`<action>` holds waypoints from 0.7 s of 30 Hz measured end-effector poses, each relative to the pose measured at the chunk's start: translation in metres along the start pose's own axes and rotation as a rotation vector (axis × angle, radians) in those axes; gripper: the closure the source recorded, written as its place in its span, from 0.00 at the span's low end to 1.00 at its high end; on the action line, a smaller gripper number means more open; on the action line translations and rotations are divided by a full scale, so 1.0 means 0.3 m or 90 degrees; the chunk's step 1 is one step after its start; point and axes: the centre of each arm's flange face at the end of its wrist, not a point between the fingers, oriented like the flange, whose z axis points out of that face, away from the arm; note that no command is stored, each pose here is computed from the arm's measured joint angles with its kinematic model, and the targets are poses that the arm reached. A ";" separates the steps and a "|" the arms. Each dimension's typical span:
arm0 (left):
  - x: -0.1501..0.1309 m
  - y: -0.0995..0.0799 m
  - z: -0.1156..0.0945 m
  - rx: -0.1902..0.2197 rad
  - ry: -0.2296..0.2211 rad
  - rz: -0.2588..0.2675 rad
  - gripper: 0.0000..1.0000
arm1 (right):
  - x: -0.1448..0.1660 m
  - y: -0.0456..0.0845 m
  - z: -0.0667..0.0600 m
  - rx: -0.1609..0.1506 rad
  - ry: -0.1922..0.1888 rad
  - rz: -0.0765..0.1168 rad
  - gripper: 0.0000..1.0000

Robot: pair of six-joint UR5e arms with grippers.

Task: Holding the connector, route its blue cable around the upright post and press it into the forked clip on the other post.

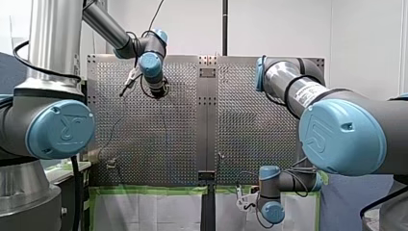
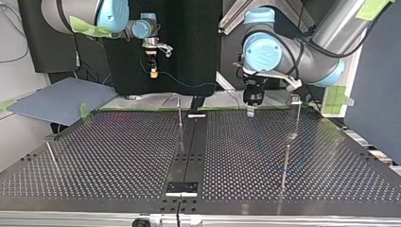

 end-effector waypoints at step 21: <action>-0.044 0.017 0.149 -0.087 -0.060 0.066 0.00 | -0.013 0.000 -0.008 0.005 -0.029 -0.019 1.00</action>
